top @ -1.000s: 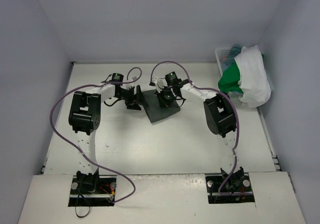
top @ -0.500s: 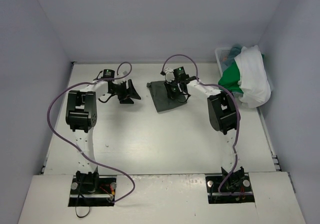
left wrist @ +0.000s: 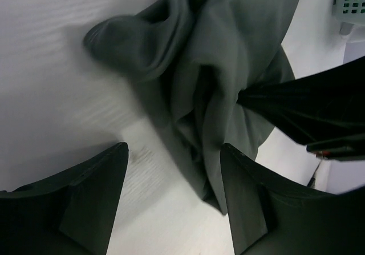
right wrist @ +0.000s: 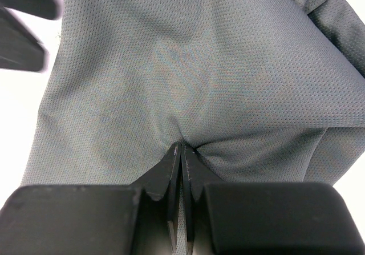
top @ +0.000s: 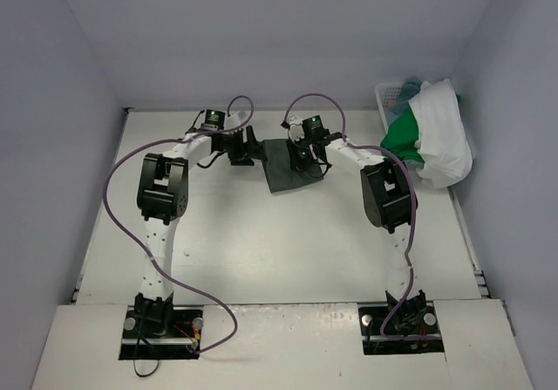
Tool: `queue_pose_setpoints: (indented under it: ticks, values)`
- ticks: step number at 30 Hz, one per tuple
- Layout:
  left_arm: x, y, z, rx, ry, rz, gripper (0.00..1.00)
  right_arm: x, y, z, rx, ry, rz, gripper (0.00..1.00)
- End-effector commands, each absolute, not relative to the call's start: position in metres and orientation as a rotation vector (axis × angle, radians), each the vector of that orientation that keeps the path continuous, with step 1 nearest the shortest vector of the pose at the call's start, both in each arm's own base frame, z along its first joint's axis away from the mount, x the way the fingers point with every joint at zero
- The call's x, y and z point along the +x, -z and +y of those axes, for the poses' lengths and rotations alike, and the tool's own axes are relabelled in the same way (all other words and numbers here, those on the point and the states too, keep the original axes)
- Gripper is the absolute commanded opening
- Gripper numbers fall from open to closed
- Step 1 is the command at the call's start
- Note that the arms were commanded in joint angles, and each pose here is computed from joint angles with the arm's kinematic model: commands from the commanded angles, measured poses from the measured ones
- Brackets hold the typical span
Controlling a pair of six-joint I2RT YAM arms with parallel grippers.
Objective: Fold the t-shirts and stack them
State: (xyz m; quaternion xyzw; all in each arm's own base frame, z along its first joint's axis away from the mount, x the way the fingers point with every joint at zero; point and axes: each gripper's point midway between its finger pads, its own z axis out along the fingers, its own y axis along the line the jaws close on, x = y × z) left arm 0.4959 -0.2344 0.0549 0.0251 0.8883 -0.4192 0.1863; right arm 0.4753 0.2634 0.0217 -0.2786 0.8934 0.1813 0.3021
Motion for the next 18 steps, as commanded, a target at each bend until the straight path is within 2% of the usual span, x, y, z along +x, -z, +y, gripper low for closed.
queue_pose_setpoints:
  ticks: [1,18]
  values:
    - [0.502,-0.010,-0.240,0.034,0.992,2.583,0.62,0.471,-0.025,0.267,-0.726,-0.518,2.386,0.00]
    - [0.491,0.029,-0.262,0.031,0.935,2.654,0.63,0.468,-0.038,0.274,-0.735,-0.577,2.367,0.00]
